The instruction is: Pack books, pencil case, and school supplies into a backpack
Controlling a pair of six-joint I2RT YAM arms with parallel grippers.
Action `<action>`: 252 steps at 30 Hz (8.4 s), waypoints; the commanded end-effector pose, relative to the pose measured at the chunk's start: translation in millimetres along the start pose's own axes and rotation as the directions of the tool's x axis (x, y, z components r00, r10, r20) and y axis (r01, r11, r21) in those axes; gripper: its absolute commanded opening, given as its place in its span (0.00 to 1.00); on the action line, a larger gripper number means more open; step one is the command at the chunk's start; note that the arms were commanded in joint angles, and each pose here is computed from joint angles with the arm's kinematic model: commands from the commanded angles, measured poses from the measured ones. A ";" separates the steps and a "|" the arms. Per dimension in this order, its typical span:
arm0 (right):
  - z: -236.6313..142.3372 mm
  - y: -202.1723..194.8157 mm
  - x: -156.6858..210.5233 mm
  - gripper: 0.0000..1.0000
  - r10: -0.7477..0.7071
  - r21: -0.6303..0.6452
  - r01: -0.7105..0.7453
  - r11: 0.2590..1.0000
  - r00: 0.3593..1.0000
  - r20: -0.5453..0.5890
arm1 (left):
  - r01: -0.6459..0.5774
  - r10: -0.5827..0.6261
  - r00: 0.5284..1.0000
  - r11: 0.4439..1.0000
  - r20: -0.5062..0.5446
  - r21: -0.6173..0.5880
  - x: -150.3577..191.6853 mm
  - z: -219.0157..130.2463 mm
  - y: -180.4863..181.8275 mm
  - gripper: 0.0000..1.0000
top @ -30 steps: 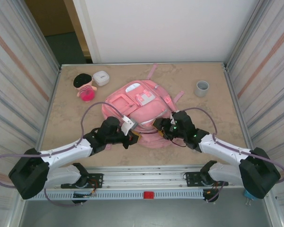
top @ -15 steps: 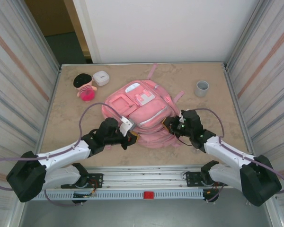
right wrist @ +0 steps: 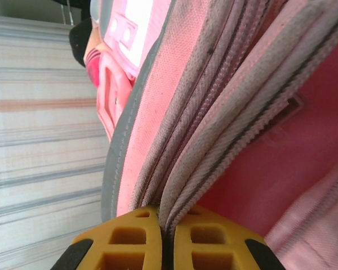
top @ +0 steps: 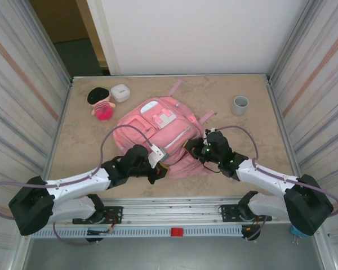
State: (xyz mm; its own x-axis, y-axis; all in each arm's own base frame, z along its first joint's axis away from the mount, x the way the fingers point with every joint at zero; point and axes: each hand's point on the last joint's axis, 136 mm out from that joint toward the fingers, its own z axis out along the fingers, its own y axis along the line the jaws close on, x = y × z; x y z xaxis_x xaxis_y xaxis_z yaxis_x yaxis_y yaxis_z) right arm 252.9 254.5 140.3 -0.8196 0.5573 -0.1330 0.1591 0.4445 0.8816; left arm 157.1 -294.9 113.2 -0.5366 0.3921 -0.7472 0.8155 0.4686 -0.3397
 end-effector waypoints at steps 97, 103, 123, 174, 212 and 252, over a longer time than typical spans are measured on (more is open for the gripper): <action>-44.1 5.4 47.6 0.46 -0.748 0.303 0.768 0.564 0.631 -0.206 | -0.260 0.258 0.961 0.966 0.098 0.006 -25.9 1.6 52.4 0.00; -20.8 6.2 70.8 0.46 -0.785 0.305 0.819 0.485 0.562 -0.261 | -0.230 0.228 0.971 0.973 0.071 0.033 -28.5 4.9 53.5 0.00; 7.3 6.1 45.5 0.13 -0.793 0.419 0.815 0.400 0.537 -0.288 | -0.246 0.246 0.966 0.969 0.075 -0.008 -32.4 -5.4 54.5 0.00; -36.0 -9.9 2.2 0.00 -0.682 0.293 0.821 0.489 0.570 -0.459 | 0.526 -0.422 0.847 0.755 0.323 -0.392 -14.6 -98.1 105.5 0.77; 60.7 66.4 143.3 0.00 -0.771 -0.021 0.828 0.561 0.513 -0.378 | 0.793 -0.700 0.599 0.586 0.388 -0.168 -54.1 -73.7 217.2 0.77; 82.9 68.1 150.1 0.00 -0.765 -0.045 0.825 0.564 0.500 -0.406 | 0.918 -0.922 -0.165 -0.013 0.351 0.397 34.5 -123.8 96.7 0.47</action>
State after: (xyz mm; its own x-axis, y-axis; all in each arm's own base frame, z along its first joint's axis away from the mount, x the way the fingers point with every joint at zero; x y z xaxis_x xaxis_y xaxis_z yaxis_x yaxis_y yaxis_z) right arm 181.5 408.0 123.0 -0.7731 -0.3753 -0.5113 -0.5939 0.7113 0.3760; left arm 187.3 -136.3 124.4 -0.6037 -0.7707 0.2039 -0.4001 0.0717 -0.9137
